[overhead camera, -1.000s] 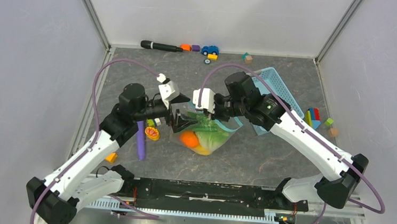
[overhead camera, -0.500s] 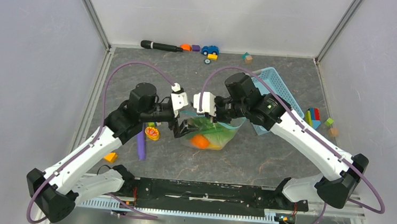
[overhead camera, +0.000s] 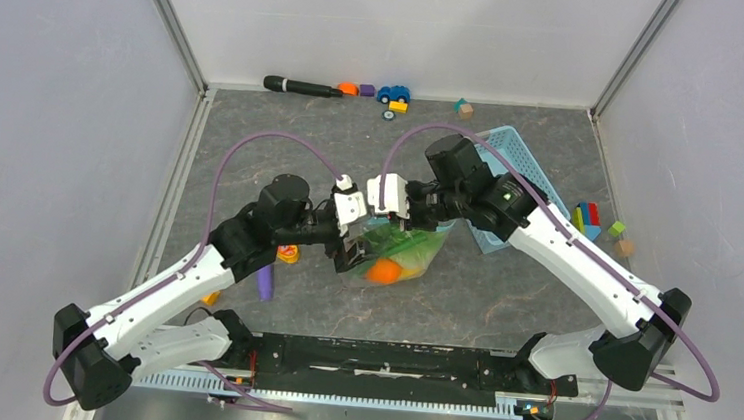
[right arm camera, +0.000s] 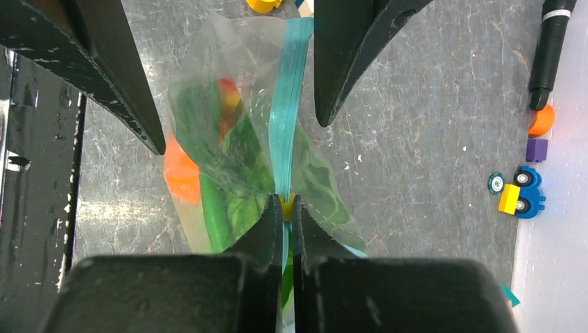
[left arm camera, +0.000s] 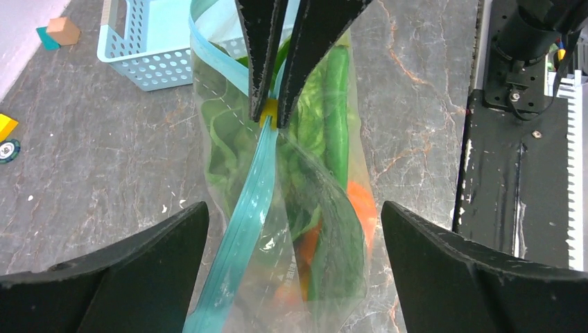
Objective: Place the food in the zip-top bag and seal the zipper
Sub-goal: Zip the zipper food storage bag at the center of the board.
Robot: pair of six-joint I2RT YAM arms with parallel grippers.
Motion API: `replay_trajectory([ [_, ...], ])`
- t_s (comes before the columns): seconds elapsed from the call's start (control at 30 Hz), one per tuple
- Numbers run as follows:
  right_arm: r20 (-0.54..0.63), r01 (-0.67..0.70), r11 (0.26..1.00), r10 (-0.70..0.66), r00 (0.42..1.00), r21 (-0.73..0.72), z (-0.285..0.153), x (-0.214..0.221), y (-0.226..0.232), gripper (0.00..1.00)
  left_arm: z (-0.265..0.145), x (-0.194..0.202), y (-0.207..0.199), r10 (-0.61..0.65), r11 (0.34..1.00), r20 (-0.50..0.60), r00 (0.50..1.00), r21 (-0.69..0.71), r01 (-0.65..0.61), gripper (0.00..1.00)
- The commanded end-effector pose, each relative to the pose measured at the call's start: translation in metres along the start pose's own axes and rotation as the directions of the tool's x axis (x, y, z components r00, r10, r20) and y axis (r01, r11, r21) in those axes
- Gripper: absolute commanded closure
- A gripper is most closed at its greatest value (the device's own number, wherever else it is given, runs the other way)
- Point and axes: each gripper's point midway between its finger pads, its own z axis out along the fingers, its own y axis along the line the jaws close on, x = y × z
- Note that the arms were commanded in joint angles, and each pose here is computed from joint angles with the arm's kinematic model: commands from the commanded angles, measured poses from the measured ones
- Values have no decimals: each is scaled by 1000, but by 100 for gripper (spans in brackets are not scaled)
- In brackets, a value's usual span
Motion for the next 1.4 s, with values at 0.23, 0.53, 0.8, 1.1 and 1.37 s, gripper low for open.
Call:
replay_trajectory([
  [0.23, 105, 91, 996, -92, 990, 17, 0, -30, -4, 100, 18, 9, -4, -20, 1000, -33, 999, -21, 20, 21],
  [0.53, 124, 61, 997, -66, 990, 46, -6, -36, -7, 100, 14, 16, -6, -22, 999, -43, 999, -43, 20, 51],
  [0.8, 125, 73, 996, -79, 989, 45, -7, -35, -5, 100, 15, 12, 5, -53, 992, -43, 998, -115, 48, 98],
  [1.1, -179, 93, 961, -47, 983, 260, -26, 24, -37, 100, -5, 15, 14, -127, 961, 32, 991, -245, 131, 98],
  [1.37, -363, 92, 904, 73, 929, 417, -62, 76, -66, 100, -11, 34, 19, -183, 934, 10, 983, -311, 177, 98],
])
